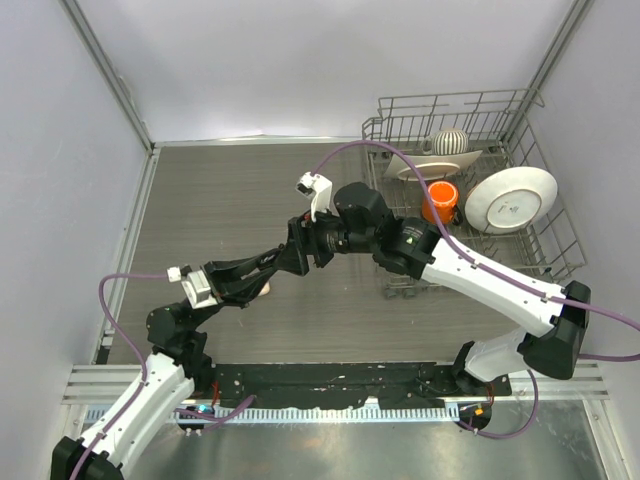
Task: Insert the wireless bluetooth earbuds into the charging case
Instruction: Open the charging case, then pick up the earbud from the center of the board.
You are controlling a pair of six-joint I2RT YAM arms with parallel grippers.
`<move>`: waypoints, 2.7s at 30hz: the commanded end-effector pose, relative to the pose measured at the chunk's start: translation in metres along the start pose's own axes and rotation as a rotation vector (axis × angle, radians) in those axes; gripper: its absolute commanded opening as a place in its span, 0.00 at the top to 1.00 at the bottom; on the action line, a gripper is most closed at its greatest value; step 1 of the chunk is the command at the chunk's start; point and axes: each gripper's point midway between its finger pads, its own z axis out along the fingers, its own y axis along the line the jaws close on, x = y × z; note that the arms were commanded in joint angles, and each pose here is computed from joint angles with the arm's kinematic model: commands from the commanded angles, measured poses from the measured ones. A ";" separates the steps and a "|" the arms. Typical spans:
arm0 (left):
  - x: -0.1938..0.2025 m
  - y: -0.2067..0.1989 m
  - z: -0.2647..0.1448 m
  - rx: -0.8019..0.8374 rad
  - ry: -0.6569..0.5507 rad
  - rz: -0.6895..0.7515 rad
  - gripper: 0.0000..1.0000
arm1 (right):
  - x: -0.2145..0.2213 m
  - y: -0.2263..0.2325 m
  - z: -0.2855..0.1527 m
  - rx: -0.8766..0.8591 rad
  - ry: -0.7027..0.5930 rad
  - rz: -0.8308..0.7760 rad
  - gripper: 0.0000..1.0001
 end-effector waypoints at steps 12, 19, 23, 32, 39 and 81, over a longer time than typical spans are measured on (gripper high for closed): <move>-0.013 -0.024 0.005 0.141 0.003 0.036 1.00 | -0.060 0.006 -0.003 -0.080 -0.186 0.083 0.32; -0.013 -0.018 0.004 0.105 0.001 0.040 1.00 | -0.061 0.009 -0.005 -0.117 -0.189 0.090 0.32; -0.012 -0.012 0.004 0.067 0.003 0.042 1.00 | -0.067 0.013 -0.012 -0.136 -0.212 0.078 0.32; -0.023 -0.012 0.000 0.039 -0.020 0.061 1.00 | -0.073 -0.068 -0.023 0.085 -0.282 0.193 0.32; -0.033 -0.011 -0.006 0.003 -0.035 0.079 1.00 | -0.031 -0.172 0.003 0.478 -0.047 0.182 0.14; -0.065 -0.016 -0.009 -0.012 -0.043 0.139 1.00 | 0.077 -0.255 0.191 0.609 0.315 -0.014 0.40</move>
